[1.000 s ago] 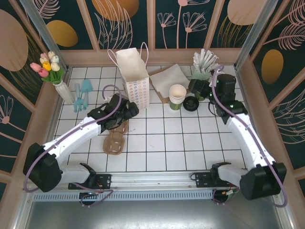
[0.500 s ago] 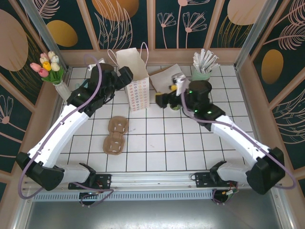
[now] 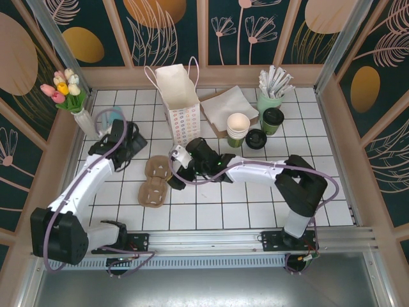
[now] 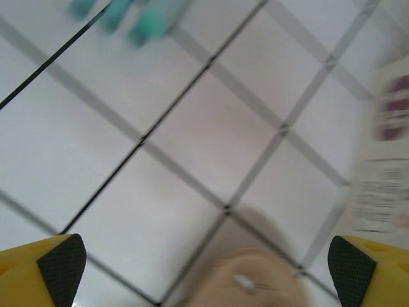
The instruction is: Pack the takeout coffee
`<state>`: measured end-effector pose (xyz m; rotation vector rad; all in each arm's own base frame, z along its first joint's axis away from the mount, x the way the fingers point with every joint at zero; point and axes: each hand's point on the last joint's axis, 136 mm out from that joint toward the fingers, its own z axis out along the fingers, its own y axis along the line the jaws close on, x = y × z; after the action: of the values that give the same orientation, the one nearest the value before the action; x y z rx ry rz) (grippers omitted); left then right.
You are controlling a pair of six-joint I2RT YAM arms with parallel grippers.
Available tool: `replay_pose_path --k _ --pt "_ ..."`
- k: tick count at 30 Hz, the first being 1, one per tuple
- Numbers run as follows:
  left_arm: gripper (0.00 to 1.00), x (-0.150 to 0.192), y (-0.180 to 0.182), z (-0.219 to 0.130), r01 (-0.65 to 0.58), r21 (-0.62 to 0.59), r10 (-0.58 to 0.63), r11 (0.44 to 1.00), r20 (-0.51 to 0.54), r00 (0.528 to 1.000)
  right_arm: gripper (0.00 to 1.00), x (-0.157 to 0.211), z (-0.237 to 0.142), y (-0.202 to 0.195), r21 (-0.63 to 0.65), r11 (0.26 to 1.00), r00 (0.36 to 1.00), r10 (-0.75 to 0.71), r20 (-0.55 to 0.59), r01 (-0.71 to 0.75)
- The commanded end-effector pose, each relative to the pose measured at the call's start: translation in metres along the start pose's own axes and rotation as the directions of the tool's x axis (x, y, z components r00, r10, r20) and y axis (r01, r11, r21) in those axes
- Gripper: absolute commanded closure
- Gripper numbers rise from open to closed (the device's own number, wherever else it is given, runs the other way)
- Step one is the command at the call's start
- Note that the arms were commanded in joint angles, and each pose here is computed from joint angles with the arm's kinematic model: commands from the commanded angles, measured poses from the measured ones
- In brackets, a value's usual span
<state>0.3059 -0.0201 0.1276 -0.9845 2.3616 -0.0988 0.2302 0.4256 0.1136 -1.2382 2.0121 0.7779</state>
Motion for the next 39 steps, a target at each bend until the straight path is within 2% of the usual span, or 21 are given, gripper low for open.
replay_pose_path --k 1,8,12,17,27,30,34,39 --pt "0.01 0.012 0.032 0.017 0.084 -0.071 -0.083 0.994 0.007 0.996 0.03 -0.021 -0.003 -0.018 0.093 0.991 0.994 0.088 0.063 -0.094" --pt "0.01 0.051 0.063 0.053 0.048 -0.213 -0.072 0.976 -0.105 0.992 0.02 -0.008 -0.019 -0.036 0.185 0.973 0.989 0.125 0.073 -0.136" --pt "0.01 0.068 0.054 0.063 0.025 -0.16 -0.055 0.987 -0.186 0.981 0.02 0.001 -0.026 -0.044 0.194 0.961 0.98 0.186 0.067 -0.196" --pt "0.02 0.088 0.042 0.068 0.011 -0.088 -0.035 0.996 -0.275 0.961 0.02 0.006 -0.033 -0.057 0.21 0.915 0.939 0.337 0.065 -0.343" --pt "0.01 0.12 -0.016 0.061 -0.078 0.069 0.098 0.995 -0.36 0.928 0.08 0.032 -0.034 -0.054 0.177 0.903 0.911 0.408 -0.065 -0.392" --pt "0.01 0.12 -0.022 0.06 -0.064 0.087 0.091 0.994 -0.357 0.93 0.15 0.043 -0.029 -0.05 0.166 0.903 0.901 0.416 -0.118 -0.396" --pt "0.01 0.115 -0.034 0.053 -0.052 0.142 0.099 0.989 -0.347 0.933 0.26 0.039 -0.015 -0.046 0.136 0.902 0.888 0.428 -0.17 -0.409" --pt "0.02 0.112 -0.037 0.05 -0.056 0.156 0.107 0.986 -0.341 0.934 0.33 0.044 0.006 -0.048 0.127 0.905 0.878 0.425 -0.22 -0.407"
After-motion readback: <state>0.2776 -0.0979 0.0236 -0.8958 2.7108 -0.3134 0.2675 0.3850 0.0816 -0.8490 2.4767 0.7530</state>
